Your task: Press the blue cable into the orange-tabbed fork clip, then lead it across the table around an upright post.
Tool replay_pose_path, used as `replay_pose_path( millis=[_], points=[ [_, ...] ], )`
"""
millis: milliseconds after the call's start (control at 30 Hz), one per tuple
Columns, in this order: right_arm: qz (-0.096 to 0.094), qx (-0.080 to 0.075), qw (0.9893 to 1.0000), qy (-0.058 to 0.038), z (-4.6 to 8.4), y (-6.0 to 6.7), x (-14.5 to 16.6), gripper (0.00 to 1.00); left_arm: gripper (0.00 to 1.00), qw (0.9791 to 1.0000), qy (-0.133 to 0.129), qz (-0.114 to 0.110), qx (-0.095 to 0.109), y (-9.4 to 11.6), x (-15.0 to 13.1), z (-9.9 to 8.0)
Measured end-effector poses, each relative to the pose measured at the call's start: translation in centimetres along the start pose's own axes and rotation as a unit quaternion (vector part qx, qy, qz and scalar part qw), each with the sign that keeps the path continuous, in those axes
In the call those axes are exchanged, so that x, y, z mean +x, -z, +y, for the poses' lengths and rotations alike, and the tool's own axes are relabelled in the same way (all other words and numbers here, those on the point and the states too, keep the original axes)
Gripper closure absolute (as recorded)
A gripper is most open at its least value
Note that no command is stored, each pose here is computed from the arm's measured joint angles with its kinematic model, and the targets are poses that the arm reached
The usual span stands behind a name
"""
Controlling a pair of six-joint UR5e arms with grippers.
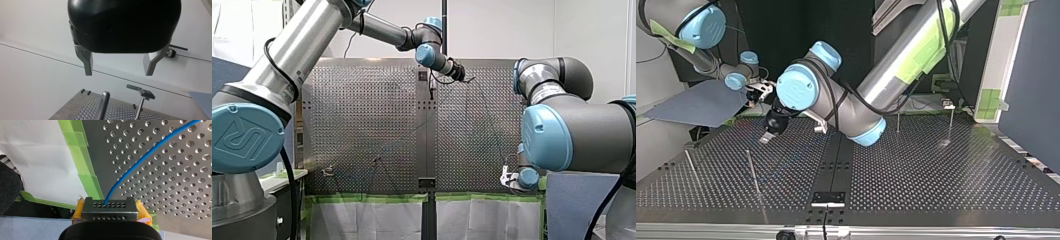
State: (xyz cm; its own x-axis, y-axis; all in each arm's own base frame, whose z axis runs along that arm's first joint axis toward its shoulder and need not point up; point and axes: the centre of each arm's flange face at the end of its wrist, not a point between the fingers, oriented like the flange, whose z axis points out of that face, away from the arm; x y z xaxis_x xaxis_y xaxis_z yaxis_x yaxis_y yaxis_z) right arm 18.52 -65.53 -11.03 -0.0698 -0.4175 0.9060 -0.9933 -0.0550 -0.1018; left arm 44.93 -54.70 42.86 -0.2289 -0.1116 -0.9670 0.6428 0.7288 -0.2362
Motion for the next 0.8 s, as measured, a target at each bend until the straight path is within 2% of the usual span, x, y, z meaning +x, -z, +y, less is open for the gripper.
replay_pose_path(
  millis=[233,800],
  points=[
    [-0.003,0.001,1.0000,0.0014,-0.18,-0.08,0.21,1.00,0.00,0.9998,0.003,-0.017,0.005,-0.41,-0.28,-0.04],
    [-0.003,0.003,1.0000,0.0017,-0.44,-0.08,0.22,1.00,0.00,0.9998,0.003,-0.017,0.004,-0.38,-0.24,-0.11]
  ],
)
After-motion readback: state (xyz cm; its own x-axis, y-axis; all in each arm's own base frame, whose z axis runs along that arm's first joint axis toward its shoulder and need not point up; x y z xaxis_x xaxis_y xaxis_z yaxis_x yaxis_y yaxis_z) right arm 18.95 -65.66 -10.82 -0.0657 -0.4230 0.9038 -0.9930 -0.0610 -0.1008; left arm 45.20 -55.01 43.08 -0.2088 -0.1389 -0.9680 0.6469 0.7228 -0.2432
